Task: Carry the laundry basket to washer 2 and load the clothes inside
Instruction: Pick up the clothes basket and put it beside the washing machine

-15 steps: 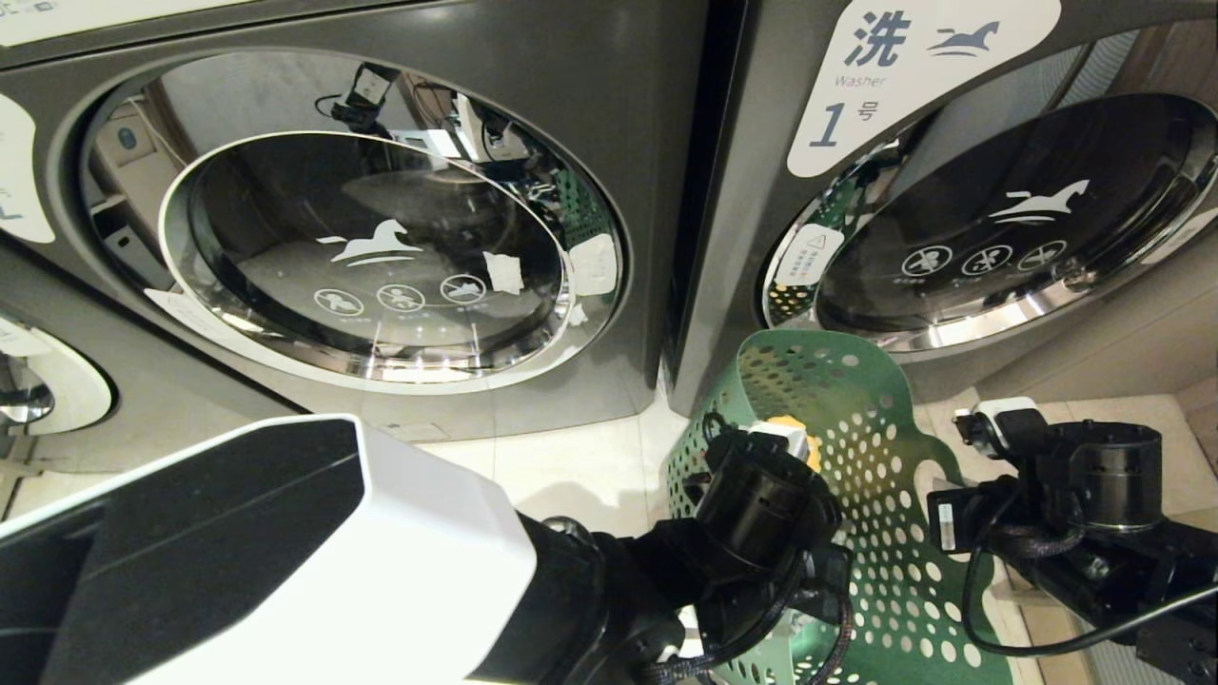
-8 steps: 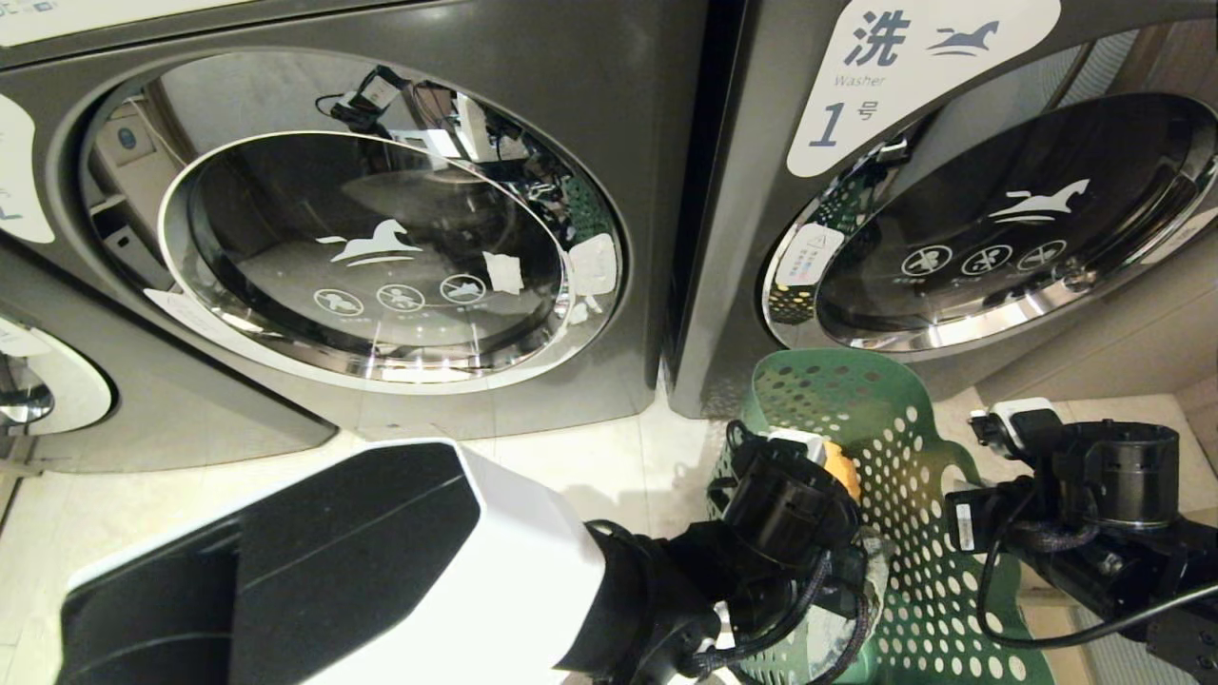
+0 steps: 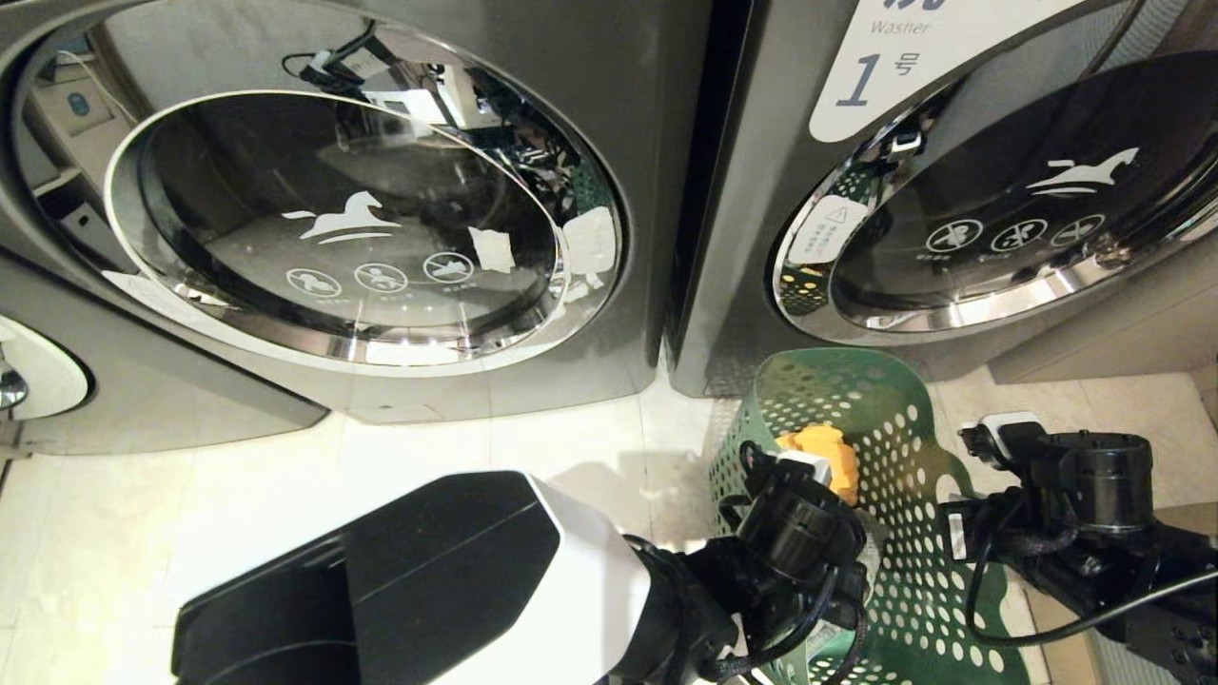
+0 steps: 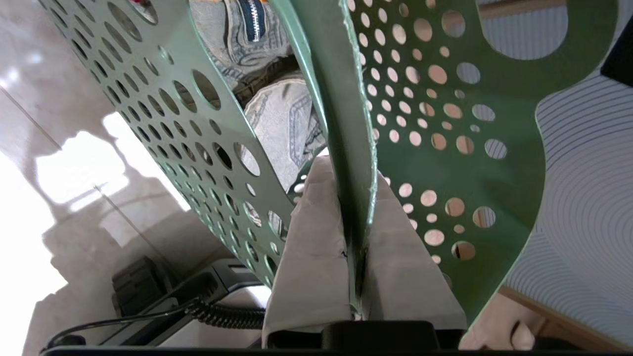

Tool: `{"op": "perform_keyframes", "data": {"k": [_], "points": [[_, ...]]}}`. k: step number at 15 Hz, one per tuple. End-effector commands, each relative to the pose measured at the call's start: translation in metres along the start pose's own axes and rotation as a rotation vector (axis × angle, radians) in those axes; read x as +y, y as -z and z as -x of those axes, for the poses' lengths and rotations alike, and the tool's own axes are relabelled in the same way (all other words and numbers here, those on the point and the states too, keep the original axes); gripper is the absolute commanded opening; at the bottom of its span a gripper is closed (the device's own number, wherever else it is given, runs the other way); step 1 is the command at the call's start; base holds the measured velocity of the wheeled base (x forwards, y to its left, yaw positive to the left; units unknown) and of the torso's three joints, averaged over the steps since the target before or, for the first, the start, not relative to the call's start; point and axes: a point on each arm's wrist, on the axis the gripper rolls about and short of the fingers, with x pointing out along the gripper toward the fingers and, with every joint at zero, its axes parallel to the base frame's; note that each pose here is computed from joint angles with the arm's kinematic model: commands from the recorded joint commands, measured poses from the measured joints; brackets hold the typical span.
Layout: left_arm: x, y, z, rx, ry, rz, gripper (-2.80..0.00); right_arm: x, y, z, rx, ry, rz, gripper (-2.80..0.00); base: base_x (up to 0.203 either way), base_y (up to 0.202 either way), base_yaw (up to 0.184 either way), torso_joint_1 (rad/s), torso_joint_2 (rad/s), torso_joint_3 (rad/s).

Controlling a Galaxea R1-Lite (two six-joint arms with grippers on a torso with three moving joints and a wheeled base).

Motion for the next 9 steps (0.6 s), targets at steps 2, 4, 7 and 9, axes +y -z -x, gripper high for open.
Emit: {"op": "perform_keyframes", "data": {"k": [2,4,7,9], "points": [[0.012,0.004,-0.006,0.011,-0.029,0.011,-2.80,0.004,0.008,-0.012,0.025,-0.001,0.003,-2.80,0.000,0.000,0.000,0.004,0.00,-0.199],[0.018,0.008,-0.010,0.021,-0.041,0.014,-2.80,0.007,0.013,-0.021,0.013,0.000,0.003,-2.80,0.000,0.000,0.000,0.006,0.00,-0.200],[0.027,0.016,-0.018,0.036,-0.059,0.017,-2.80,0.012,0.019,-0.033,0.007,0.001,0.007,-2.80,0.000,0.000,0.000,0.000,0.00,-0.194],[0.031,0.017,-0.023,0.034,-0.067,0.021,-2.80,0.012,0.021,-0.036,0.011,0.000,0.006,-2.80,0.000,0.000,0.000,0.001,0.00,-0.178]]}}
